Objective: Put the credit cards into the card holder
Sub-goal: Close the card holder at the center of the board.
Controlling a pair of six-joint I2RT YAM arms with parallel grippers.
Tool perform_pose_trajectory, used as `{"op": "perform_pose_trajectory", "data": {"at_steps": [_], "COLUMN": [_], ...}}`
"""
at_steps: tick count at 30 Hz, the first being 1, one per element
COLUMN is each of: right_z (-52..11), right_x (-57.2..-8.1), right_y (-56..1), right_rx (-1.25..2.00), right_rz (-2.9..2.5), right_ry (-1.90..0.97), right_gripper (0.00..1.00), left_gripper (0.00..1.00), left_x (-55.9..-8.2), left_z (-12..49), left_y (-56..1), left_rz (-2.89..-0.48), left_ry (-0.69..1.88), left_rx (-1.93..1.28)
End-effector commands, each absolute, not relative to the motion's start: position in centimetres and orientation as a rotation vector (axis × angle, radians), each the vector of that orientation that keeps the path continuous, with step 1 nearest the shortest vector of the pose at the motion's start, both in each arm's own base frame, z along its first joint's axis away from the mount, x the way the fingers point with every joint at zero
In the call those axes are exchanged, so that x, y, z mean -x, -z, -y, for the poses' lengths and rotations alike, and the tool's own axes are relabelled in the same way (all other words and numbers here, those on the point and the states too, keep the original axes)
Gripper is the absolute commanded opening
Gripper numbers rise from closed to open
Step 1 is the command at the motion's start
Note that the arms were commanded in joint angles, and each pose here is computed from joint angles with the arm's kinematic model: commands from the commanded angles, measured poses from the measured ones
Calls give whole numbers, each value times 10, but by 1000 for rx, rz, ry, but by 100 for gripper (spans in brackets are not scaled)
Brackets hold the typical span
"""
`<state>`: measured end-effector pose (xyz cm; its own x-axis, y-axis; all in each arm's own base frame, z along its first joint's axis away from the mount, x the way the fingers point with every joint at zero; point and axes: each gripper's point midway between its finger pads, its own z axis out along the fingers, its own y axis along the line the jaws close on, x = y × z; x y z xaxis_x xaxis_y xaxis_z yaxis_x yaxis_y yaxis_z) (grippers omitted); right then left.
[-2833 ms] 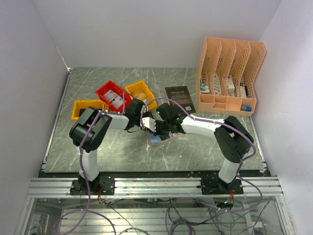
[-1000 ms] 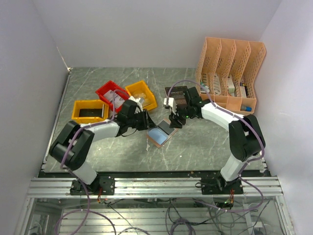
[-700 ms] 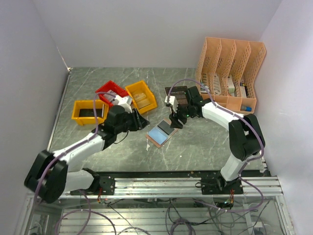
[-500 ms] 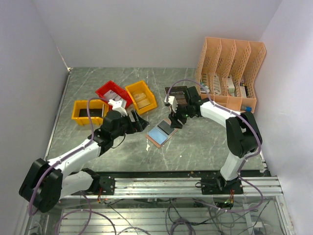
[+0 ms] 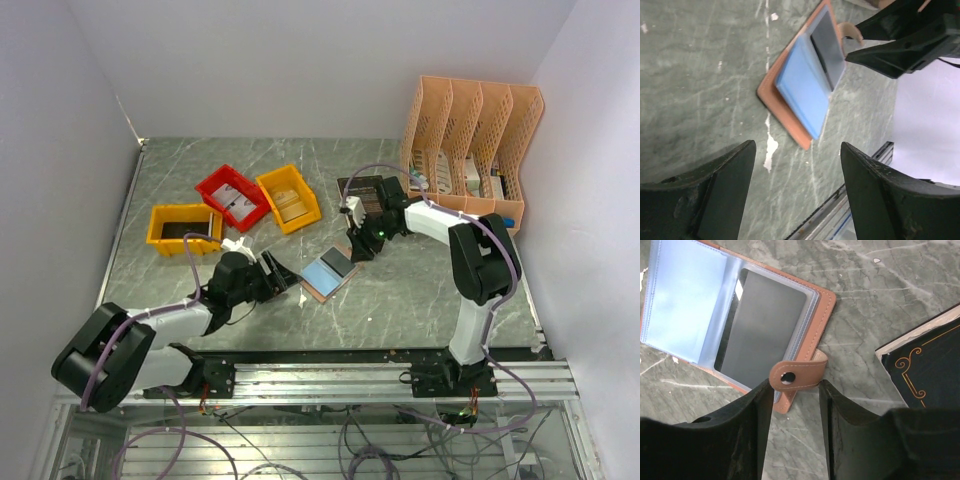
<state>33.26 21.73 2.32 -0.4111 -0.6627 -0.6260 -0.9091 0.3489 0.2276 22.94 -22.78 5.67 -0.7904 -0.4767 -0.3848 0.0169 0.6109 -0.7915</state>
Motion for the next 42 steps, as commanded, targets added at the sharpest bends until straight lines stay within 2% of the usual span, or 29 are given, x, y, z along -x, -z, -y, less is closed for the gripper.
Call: {"op": "perform_pose_trajectory", "data": {"at_steps": [1, 18, 31, 42], "right_z": [-219, -214, -217, -220], "right_x": [-331, -342, -345, -339], "right_y": [-17, -15, -9, -8], "right_rx": [1328, 1184, 1054, 1025], "right_rz": [-2256, -2276, -2315, -2338], "right_ry": [-848, -832, -901, -997], "right_gripper": [40, 38, 11, 1], "left_gripper": [79, 79, 79, 78], "left_x": [-239, -235, -239, -245], "left_z": [235, 250, 256, 258], "left_y": [-80, -49, -34, -37], "left_rz": [-2155, -2210, -2192, -2169], "left_ry": [1183, 1075, 1036, 994], "left_rx": [426, 550, 595, 512]}}
